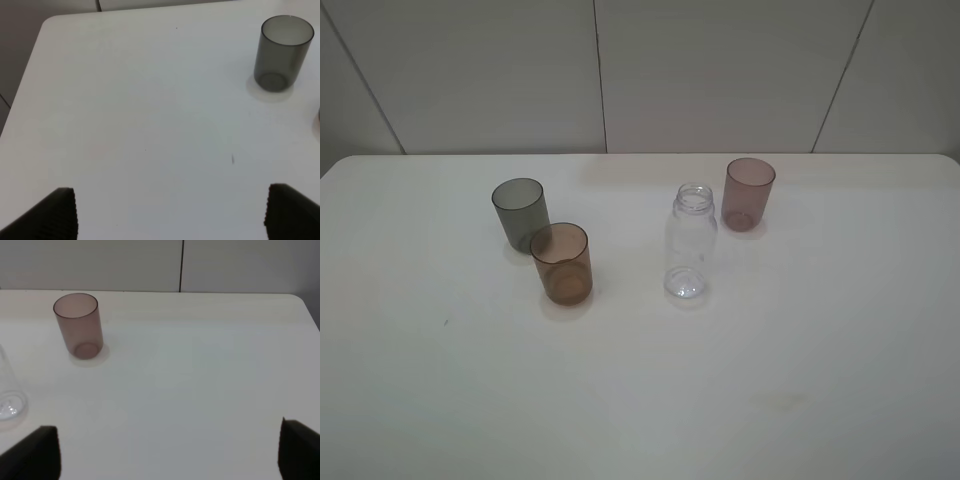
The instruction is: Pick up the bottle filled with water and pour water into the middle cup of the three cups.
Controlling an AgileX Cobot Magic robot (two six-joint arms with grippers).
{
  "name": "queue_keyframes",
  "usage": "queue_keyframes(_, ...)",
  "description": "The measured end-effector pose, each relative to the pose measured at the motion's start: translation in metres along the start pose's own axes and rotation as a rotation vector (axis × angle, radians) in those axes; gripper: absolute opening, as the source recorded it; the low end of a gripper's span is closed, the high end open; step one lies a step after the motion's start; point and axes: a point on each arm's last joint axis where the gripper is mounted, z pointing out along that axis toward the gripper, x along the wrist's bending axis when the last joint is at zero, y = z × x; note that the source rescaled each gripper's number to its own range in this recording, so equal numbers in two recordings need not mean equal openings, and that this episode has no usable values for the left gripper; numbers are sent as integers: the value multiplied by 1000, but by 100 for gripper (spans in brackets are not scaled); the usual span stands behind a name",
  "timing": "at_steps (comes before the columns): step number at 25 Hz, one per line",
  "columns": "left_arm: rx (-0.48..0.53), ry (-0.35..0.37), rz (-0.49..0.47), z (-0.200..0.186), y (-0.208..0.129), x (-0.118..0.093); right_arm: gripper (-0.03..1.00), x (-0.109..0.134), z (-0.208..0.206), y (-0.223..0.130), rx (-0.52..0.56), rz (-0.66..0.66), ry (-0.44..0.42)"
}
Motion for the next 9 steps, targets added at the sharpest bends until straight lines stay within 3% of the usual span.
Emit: queue_keyframes(9,0,0,0,0,0,0,82,0,0,0,0,0,0)
